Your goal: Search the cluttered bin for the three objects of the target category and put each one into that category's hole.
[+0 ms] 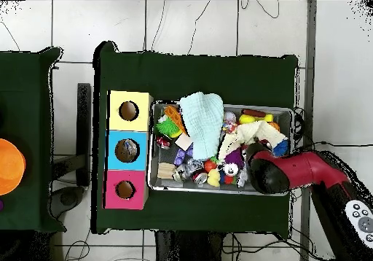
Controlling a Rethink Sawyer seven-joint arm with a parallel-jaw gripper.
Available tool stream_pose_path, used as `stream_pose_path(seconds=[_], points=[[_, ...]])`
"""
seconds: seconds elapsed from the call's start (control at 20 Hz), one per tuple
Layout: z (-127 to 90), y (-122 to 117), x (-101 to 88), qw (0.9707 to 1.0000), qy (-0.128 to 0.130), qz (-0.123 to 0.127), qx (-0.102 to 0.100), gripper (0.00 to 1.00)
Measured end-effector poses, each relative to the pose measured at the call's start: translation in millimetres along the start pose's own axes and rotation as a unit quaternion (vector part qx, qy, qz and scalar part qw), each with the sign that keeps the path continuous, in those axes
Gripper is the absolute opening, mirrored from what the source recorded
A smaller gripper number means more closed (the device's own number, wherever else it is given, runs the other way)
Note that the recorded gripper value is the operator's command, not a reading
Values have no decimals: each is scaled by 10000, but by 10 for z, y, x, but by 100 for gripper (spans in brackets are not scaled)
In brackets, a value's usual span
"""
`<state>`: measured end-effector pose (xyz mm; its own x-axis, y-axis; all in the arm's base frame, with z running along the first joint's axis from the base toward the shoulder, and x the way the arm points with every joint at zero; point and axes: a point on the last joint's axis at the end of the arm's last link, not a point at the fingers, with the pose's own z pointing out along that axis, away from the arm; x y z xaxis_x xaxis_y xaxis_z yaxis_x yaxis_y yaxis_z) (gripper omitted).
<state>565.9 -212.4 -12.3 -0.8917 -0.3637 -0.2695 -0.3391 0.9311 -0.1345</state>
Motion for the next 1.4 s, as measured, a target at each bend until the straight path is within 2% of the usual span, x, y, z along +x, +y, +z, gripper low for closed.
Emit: stream_pose_path(seconds=[0.2, 0.35, 0.4, 0.6, 0.65, 0.7, 0.75, 0.85, 0.95, 1.05, 1.2, 1.4], points=[[88, 110, -53, 9999, -127, -49, -52, 100], [143, 114, -49, 9993, -321, 112, -151, 100], [213, 40, 1, 9954, -625, 620, -374, 0], [264, -17, 59, 9900, -812, 1020, -539, 0], [309, -36, 112, 9853, -943, 1271, -642, 0], [325, -36, 128, 9837, -987, 1344, -674, 0], [349, -26, 150, 9808, -1075, 1456, -722, 0], [365, 10, 145, 9780, -1206, 1524, -752, 0], [362, 86, 90, 9773, -1342, 1463, -738, 0], [359, 140, 45, 9778, -1396, 1391, -716, 0], [332, 392, -183, 9812, -1491, 1056, -619, 0], [295, 631, -359, 9846, -1433, 842, -550, 0]])
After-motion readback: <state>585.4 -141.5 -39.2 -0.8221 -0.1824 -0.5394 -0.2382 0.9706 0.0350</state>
